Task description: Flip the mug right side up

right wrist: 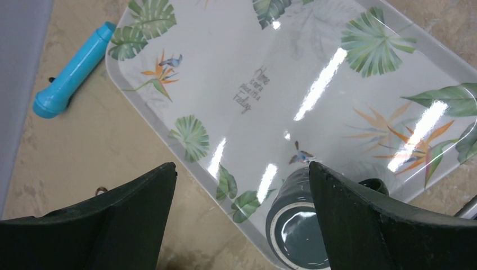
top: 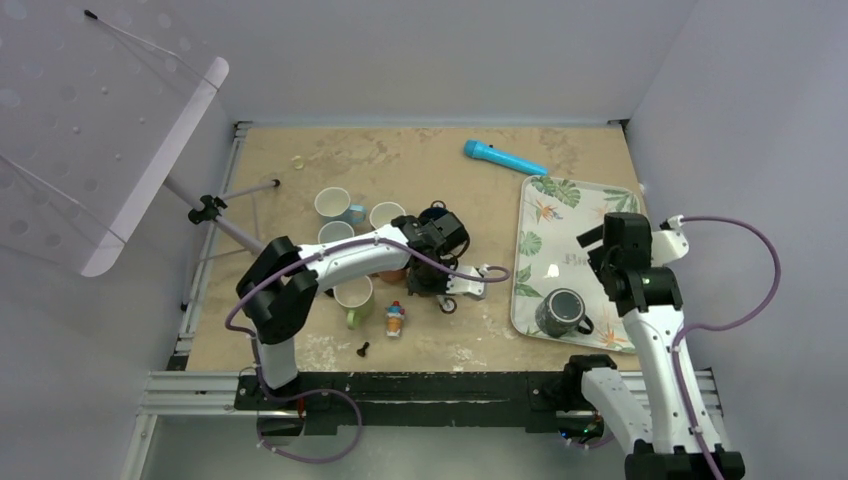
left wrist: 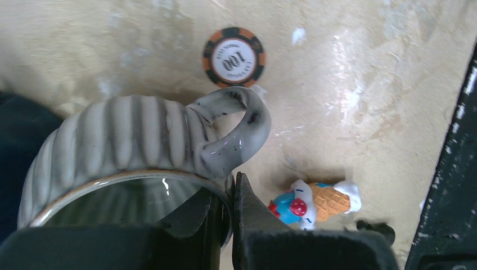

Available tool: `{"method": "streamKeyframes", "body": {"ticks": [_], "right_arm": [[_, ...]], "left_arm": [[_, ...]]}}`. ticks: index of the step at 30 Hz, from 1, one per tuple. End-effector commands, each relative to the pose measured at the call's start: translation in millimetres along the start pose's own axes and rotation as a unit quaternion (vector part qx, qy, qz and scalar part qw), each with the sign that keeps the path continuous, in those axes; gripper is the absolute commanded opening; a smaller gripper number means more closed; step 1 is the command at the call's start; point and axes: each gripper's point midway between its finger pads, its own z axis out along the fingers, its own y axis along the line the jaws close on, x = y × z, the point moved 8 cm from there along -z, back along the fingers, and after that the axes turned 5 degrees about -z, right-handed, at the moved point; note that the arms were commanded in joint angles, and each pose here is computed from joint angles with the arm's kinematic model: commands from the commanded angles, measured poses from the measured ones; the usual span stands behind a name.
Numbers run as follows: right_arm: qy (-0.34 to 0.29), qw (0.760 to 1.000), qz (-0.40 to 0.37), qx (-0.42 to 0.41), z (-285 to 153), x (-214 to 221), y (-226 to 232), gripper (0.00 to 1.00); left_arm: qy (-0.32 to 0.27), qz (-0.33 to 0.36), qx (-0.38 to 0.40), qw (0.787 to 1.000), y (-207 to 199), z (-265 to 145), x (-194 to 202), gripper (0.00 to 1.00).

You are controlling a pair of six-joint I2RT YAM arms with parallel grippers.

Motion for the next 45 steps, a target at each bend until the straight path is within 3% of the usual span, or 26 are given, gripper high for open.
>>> {"method": "streamKeyframes", "body": {"ticks": [1, 7, 12, 18, 21, 30, 36, 40, 45], "right_arm": [[0.016, 0.999, -0.012, 0.026, 9.1, 2.5, 2.4, 0.91], [0.025, 0.999, -0.010, 0.033, 21.0, 8.7, 3.5, 0.91], [0.101, 0.991, -0.009, 0.092, 21.2, 27.3, -11.6, 0.89], [0.122, 0.983, 0.029, 0.137, 28.1, 42.8, -38.4, 0.87], [0.122, 0.971, 0.046, 0.203, 35.1, 44.8, -56.5, 0.85], [0.157, 0.954, 0.073, 0.246, 45.9, 54.8, -57.3, 0.85], [0.217, 0.940, 0.142, 0.222, 47.2, 72.4, -47.8, 0.81], [0.193, 0.938, 0.192, 0.215, 50.5, 70.2, -44.7, 0.76], [0.154, 0.956, 0.192, 0.158, 67.0, 50.8, -20.1, 0.69]], "left_arm": [[-0.038, 0.051, 0.028, 0.998, 5.6, -18.0, -8.1, 0.00], [-0.018, 0.045, 0.035, 0.998, 39.1, -15.6, -15.3, 0.00], [0.000, 0.047, 0.019, 0.999, 64.2, -4.9, -17.2, 0.00], [-0.001, 0.059, 0.045, 0.997, 71.2, -3.5, -21.3, 0.00], [-0.001, 0.053, 0.075, 0.996, 75.2, -2.4, -21.4, 0.13], [0.000, 0.043, 0.083, 0.996, 69.5, -12.0, -17.3, 0.56], [-0.023, 0.055, 0.084, 0.995, 54.5, -38.1, -26.0, 0.59], [-0.034, 0.070, 0.065, 0.995, 49.5, -49.1, -27.6, 0.59], [-0.037, 0.078, 0.057, 0.995, 45.9, -53.4, -23.2, 0.59]]}}
